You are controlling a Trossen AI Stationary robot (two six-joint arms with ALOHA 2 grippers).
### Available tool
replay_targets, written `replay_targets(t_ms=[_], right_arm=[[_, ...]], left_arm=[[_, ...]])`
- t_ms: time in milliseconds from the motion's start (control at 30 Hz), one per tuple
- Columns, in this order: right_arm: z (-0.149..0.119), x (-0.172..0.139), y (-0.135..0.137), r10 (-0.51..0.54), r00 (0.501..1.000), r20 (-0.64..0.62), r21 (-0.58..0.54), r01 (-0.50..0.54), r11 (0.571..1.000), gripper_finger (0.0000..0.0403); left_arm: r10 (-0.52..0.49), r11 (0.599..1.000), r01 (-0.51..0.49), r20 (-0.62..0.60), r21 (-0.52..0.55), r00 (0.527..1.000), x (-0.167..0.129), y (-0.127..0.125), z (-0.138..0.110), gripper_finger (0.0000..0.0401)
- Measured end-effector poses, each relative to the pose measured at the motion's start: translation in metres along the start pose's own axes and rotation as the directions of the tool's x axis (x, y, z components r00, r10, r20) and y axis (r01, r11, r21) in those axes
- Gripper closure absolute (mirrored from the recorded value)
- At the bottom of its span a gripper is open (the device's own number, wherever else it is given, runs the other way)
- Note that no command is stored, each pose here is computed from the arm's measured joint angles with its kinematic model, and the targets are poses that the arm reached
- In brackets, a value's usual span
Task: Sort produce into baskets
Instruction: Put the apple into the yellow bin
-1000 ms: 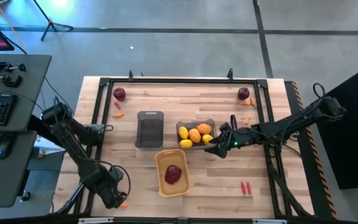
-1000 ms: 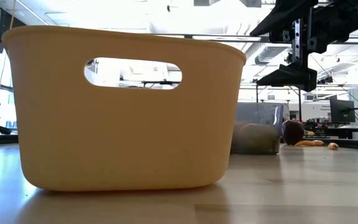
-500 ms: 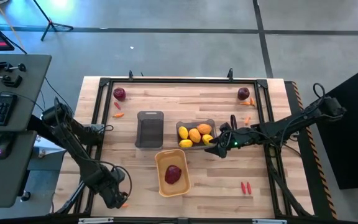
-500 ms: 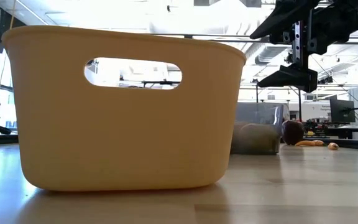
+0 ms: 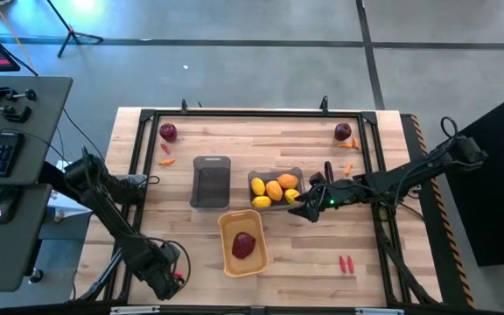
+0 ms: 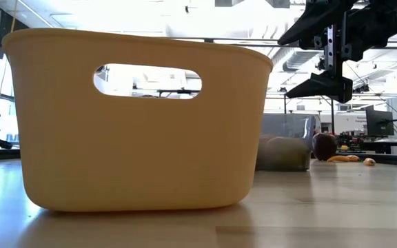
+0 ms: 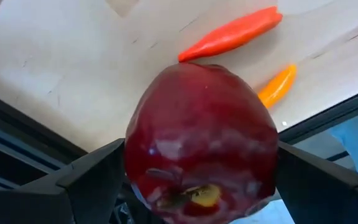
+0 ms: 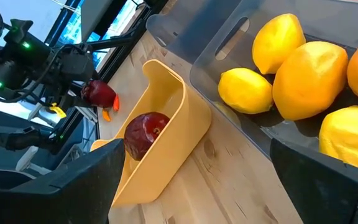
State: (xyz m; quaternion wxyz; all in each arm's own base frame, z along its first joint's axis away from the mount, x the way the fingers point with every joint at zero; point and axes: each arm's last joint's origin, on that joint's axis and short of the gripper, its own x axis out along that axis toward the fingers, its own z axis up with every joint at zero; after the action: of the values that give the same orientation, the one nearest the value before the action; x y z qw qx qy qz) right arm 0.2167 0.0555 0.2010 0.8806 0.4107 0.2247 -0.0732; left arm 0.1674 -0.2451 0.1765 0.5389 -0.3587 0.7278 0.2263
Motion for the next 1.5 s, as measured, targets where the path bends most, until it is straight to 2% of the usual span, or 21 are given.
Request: replay_targets(t_ms=[367, 467, 633, 800, 867, 933, 967, 1033, 1133, 1200, 1333, 1433, 1500], right_arm=[[0.000, 0.000, -0.001, -0.015, 1.000, 0.008, -0.001, 0.015, 1.000, 0.0013], [0.000, 0.000, -0.001, -0.019, 1.000, 0.008, -0.005, 0.019, 1.000, 0.0013], [-0.001, 0.000, -0.002, -0.032, 0.999, -0.001, -0.008, 0.032, 0.999, 0.0013], [-0.002, 0.000, -0.003, -0.042, 0.999, -0.007, -0.007, 0.042, 0.999, 0.0013], [-0.002, 0.000, -0.003, -0.042, 0.999, -0.007, -0.007, 0.042, 0.999, 0.0013], [-0.002, 0.000, -0.003, -0.042, 0.999, -0.008, -0.008, 0.042, 0.999, 0.0013], [-0.002, 0.000, -0.003, -0.042, 0.999, -0.008, -0.008, 0.042, 0.999, 0.0013], [-0.002, 0.000, -0.003, -0.042, 0.999, -0.008, -0.008, 0.042, 0.999, 0.0013], [-0.002, 0.000, -0.003, -0.042, 0.999, -0.008, -0.008, 0.042, 0.999, 0.0013], [-0.002, 0.000, -0.003, -0.042, 0.999, -0.008, -0.008, 0.042, 0.999, 0.0013], [-0.002, 0.000, -0.003, -0.042, 0.999, -0.008, -0.009, 0.042, 0.999, 0.0013], [-0.002, 0.000, -0.004, -0.045, 0.999, -0.010, -0.012, 0.045, 0.999, 0.0013], [-0.002, 0.000, -0.004, -0.052, 0.999, -0.008, -0.013, 0.052, 0.999, 0.0013]], left_arm=[[-0.014, 1.000, 0.014, 0.040, 0.001, 0.999, 0.000, -0.001, 0.003, 0.0048], [-0.025, 1.000, 0.025, 0.026, 0.002, 0.999, -0.003, -0.001, 0.002, 0.0073], [-0.020, 1.000, 0.020, 0.016, 0.001, 1.000, -0.006, 0.001, 0.001, 0.0138], [-0.020, 1.000, 0.020, 0.029, 0.000, 0.999, -0.028, 0.013, -0.002, 0.0146], [-0.070, 0.998, 0.070, 0.068, 0.010, 0.995, -0.050, 0.018, -0.004, 0.0146], [-0.178, 0.984, 0.170, 0.158, 0.061, 0.971, -0.077, 0.023, -0.005, 0.0147], [-0.249, 0.968, 0.233, 0.221, 0.093, 0.943, -0.091, 0.025, -0.005, 0.0147], [-0.372, 0.928, 0.344, 0.358, 0.141, 0.856, -0.118, 0.030, -0.001, 0.0147], [-0.436, 0.895, 0.408, 0.544, 0.180, 0.717, -0.148, 0.036, 0.020, 0.0147], [-0.402, 0.912, 0.359, 0.609, 0.198, 0.684, -0.156, 0.036, 0.042, 0.0147], [-0.317, 0.948, 0.209, 0.643, 0.242, 0.697, -0.154, 0.023, 0.093, 0.0146], [-0.303, 0.944, 0.136, 0.628, 0.300, 0.717, -0.145, 0.009, 0.125, 0.0146], [-0.329, 0.930, 0.136, 0.609, 0.340, 0.722, -0.140, -0.001, 0.140, 0.0146]])
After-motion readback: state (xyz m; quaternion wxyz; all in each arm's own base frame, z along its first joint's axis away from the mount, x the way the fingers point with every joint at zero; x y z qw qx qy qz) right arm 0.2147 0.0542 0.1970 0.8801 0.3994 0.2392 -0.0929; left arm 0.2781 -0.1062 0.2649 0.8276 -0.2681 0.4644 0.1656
